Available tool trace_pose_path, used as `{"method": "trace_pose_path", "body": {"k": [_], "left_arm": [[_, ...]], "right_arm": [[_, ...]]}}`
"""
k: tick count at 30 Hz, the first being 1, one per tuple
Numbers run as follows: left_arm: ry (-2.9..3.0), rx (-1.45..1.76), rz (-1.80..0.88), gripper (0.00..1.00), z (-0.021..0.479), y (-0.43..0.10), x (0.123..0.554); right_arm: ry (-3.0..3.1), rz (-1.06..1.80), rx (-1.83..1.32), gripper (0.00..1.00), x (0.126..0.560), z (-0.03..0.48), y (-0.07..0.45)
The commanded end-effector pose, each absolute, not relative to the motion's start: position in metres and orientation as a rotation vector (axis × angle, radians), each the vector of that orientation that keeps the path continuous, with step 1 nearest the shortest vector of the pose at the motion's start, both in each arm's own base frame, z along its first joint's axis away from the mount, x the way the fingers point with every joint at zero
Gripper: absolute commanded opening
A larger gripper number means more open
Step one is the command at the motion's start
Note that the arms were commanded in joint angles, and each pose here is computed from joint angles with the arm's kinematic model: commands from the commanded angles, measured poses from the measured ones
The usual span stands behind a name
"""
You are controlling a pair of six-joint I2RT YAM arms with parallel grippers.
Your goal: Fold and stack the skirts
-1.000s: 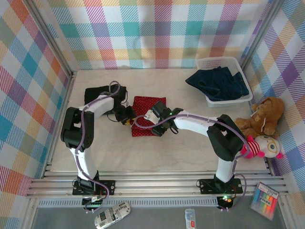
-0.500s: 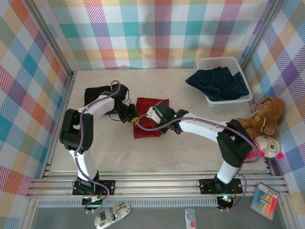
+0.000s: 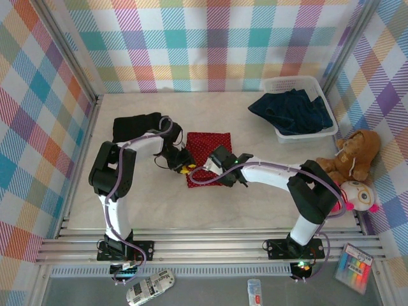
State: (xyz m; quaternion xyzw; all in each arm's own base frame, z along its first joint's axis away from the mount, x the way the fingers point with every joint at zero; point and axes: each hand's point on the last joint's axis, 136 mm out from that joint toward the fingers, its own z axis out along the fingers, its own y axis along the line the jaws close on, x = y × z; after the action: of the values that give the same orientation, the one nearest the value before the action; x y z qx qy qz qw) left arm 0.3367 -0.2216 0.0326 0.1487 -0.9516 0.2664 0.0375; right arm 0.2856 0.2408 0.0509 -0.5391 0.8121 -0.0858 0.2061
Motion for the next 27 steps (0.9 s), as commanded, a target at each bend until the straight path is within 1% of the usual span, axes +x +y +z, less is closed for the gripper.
{"method": "trace_pose_path", "body": {"k": [1, 3, 7, 10, 12, 13, 14, 16, 18, 20, 24, 27], "left_arm": [[-2.989, 0.464, 0.736, 0.35, 0.051, -0.199, 0.337], [-3.0, 0.483, 0.76, 0.39, 0.062, -0.194, 0.339], [-3.043, 0.485, 0.815, 0.44, 0.089, -0.193, 0.345], [-3.022, 0.477, 0.958, 0.45, 0.107, -0.209, 0.348], [-2.973, 0.463, 1.056, 0.45, 0.113, -0.228, 0.348], [-2.946, 0.45, 1.098, 0.45, 0.114, -0.239, 0.347], [-2.918, 0.433, 1.128, 0.45, 0.114, -0.251, 0.345], [-2.879, 0.384, 1.169, 0.45, 0.111, -0.273, 0.34], [-2.855, 0.355, 1.139, 0.45, 0.099, -0.289, 0.333], [-2.844, 0.371, 1.063, 0.44, 0.082, -0.293, 0.326], [-2.827, 0.402, 0.899, 0.43, 0.047, -0.277, 0.311], [-2.858, 0.361, 0.717, 0.43, 0.027, -0.243, 0.301]], "right_arm": [[2.284, -0.012, -1.448, 0.55, 0.279, 0.093, 0.253], [2.31, 0.156, -1.346, 0.59, 0.283, 0.11, 0.261], [2.322, 0.448, -1.073, 0.63, 0.313, 0.138, 0.274], [2.37, 0.53, -0.815, 0.61, 0.349, 0.143, 0.275], [2.422, 0.569, -0.682, 0.5, 0.37, 0.138, 0.277], [2.457, 0.566, -0.619, 0.37, 0.381, 0.132, 0.278], [2.48, 0.544, -0.575, 0.29, 0.389, 0.126, 0.277], [2.53, 0.506, -0.51, 0.18, 0.405, 0.113, 0.276], [2.581, 0.498, -0.476, 0.11, 0.417, 0.101, 0.278], [2.651, 0.459, -0.429, 0.05, 0.427, 0.082, 0.275], [2.79, 0.326, -0.257, 0.0, 0.433, 0.05, 0.248], [2.906, 0.233, -0.113, 0.0, 0.412, 0.032, 0.221]]}}
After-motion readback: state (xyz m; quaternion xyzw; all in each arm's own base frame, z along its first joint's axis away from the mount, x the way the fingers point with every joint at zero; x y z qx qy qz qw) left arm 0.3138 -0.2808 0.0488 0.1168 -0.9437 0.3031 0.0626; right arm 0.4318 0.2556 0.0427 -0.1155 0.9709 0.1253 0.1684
